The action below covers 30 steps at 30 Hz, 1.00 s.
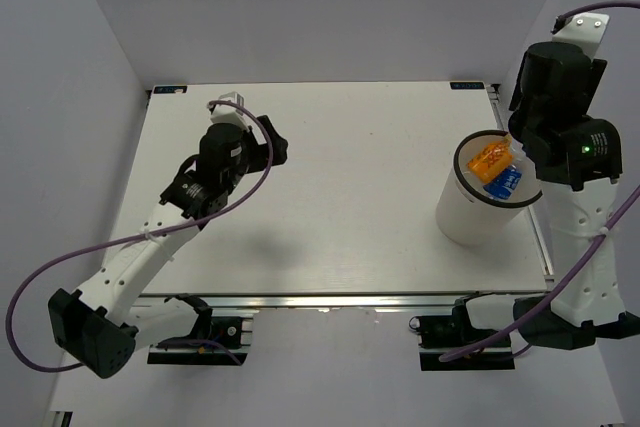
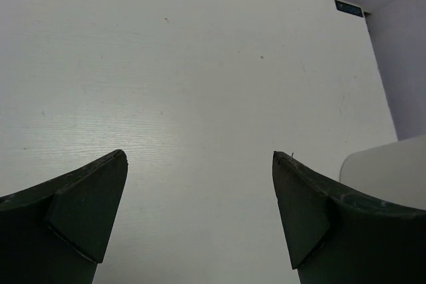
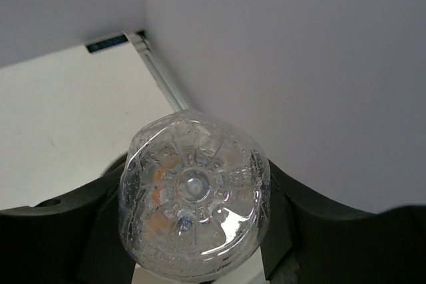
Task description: Put the plastic bottles in the bin
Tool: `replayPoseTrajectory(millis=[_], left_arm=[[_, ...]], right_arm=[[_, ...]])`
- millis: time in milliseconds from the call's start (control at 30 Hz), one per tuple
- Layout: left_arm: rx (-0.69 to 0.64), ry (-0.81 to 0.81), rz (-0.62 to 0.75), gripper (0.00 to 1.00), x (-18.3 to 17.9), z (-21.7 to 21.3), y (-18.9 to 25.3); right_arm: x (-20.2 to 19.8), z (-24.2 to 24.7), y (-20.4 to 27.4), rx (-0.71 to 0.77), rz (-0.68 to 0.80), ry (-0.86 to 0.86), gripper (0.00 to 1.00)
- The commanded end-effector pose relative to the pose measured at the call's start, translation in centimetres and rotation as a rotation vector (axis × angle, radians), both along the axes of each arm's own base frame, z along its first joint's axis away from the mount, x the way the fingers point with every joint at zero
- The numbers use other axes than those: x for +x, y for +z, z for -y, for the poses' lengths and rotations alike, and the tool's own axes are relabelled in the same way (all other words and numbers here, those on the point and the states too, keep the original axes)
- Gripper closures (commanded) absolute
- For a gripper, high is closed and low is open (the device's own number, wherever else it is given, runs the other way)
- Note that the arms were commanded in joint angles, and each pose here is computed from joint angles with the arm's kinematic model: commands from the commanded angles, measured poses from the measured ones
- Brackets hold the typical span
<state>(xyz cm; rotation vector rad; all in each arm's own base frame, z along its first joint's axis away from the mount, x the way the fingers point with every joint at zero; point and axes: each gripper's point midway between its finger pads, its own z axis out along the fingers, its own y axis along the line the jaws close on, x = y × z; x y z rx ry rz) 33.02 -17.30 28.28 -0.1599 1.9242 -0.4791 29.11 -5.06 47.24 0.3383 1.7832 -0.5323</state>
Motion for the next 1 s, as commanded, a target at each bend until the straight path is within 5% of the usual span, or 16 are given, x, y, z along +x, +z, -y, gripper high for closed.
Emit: replayPoseTrajectory(millis=[0, 233, 667, 933, 967], left_arm=[[-0.001, 0.018, -0.011, 0.02, 0.9, -1.1, 0.5], [-0.054, 0.029, -0.062, 0.02, 2.5, -2.7, -1.2], [-0.047, 0.059, -0.080, 0.02, 2.3, -3.4, -2.1], [-0.045, 0.076, -0.086, 0.02, 2.0, -3.8, -2.4], [-0.044, 0.076, -0.087, 0.02, 2.0, -3.8, -2.3]], right_arm=[[-2.9, 2.5, -1.2, -0.111, -0.138, -0.123, 0.84], [-2.9, 1.6, -7.5, -0.100, -0.306, -0.065, 0.84], [0.6, -1.4, -15.6, 0.034, -0.241, 0.070, 0.82], [-1.2, -0.1, -21.0, 0.005, -0.425, -0.039, 0.63], [-1.3, -0.2, -21.4, 0.009, -0.426, -0.041, 0.53]])
